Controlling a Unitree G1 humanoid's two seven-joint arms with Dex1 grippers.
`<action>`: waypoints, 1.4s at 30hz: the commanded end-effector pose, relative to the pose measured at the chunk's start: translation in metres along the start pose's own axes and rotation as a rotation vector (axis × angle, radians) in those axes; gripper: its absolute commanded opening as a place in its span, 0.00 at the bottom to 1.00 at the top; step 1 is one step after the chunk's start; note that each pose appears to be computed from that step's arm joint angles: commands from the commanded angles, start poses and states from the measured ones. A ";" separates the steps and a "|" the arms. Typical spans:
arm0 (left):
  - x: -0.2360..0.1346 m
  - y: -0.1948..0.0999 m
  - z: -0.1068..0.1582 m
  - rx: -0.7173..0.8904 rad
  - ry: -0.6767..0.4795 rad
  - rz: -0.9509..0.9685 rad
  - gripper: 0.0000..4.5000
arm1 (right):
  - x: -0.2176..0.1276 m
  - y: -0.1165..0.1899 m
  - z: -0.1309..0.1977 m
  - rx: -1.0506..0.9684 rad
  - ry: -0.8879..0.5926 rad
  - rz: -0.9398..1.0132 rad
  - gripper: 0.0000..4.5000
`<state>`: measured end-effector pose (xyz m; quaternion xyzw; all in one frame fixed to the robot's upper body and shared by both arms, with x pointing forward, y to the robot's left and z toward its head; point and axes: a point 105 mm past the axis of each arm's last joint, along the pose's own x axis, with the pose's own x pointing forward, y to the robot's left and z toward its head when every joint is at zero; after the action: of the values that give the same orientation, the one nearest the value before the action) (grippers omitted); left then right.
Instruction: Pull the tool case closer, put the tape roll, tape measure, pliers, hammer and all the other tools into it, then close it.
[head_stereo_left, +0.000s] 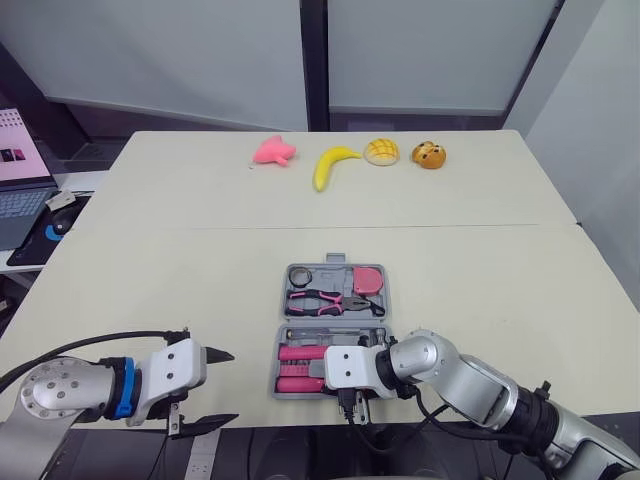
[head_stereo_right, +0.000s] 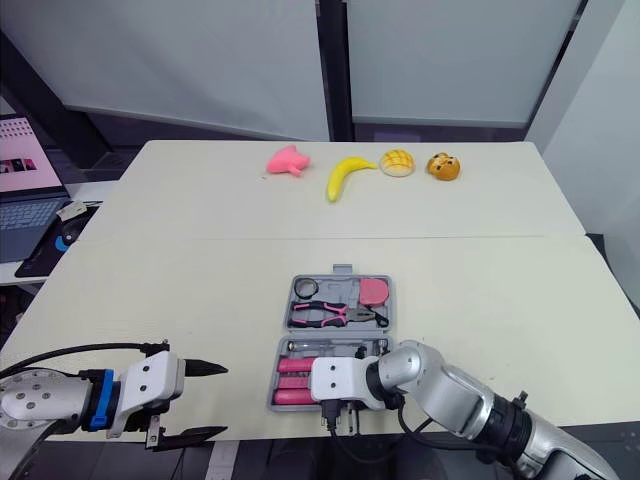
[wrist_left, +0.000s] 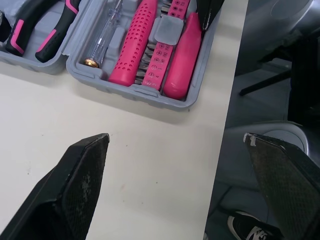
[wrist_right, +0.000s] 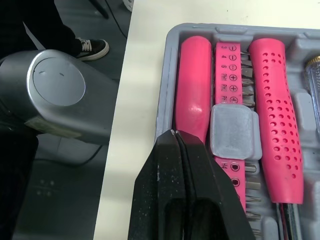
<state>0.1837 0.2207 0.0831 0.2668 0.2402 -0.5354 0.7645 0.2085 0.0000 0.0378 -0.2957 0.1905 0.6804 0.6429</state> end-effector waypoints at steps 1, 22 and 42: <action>-0.004 0.002 0.002 -0.034 -0.053 0.025 1.00 | -0.023 -0.003 0.036 -0.027 -0.168 0.004 0.00; 0.058 0.093 -0.007 -0.040 -0.147 0.202 0.20 | -0.113 -0.081 -0.090 0.028 0.196 -0.453 0.00; 0.108 0.089 -0.005 -0.021 -0.159 0.122 0.01 | -0.074 -0.086 -0.068 -0.023 0.126 -0.377 0.00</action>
<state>0.3021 0.1815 0.0228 0.2285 0.1704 -0.4945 0.8211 0.3030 -0.1017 0.0336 -0.3720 0.1919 0.5191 0.7452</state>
